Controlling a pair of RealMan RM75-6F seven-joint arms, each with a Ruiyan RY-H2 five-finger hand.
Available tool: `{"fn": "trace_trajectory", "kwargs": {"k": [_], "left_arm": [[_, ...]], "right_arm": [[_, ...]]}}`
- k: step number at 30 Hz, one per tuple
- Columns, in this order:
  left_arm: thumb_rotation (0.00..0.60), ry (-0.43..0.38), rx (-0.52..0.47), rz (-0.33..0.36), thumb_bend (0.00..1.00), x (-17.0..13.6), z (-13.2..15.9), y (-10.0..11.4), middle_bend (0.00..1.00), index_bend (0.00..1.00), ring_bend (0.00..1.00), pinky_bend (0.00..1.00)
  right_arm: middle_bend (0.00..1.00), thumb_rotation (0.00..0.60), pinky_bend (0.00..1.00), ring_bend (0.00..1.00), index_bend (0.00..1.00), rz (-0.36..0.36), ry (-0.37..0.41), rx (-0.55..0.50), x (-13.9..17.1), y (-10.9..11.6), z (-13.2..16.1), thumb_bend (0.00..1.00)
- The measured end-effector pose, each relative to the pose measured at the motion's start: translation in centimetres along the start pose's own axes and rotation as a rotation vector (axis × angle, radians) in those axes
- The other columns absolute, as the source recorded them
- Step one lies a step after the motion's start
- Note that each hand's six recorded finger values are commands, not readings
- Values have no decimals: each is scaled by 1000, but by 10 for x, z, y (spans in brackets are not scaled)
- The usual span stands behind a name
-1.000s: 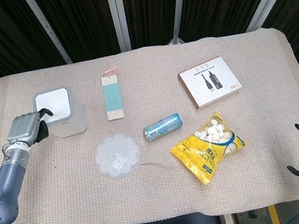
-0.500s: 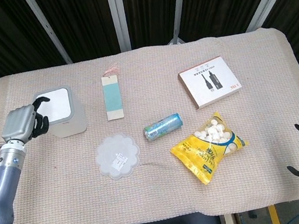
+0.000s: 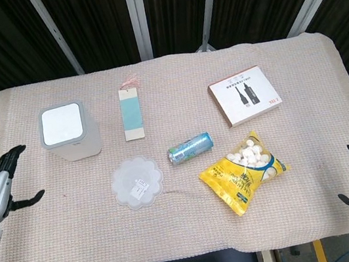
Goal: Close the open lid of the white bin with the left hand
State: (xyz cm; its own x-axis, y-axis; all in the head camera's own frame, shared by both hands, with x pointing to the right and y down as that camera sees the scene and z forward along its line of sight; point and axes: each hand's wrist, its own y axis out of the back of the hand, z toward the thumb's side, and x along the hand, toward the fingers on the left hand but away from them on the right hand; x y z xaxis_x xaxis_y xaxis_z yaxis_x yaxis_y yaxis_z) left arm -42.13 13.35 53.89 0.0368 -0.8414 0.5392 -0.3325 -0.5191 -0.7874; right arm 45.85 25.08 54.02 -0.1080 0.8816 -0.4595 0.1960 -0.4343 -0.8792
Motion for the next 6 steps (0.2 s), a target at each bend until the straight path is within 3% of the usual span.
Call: {"fn": "trace_trajectory", "kwargs": {"k": [6], "left_arm": [[600, -13, 135, 23, 76, -27, -34, -16, 0, 0, 0, 0]], "right_arm": [[0, 600, 0, 0, 0, -11, 8, 30, -1, 1, 1, 152]]}}
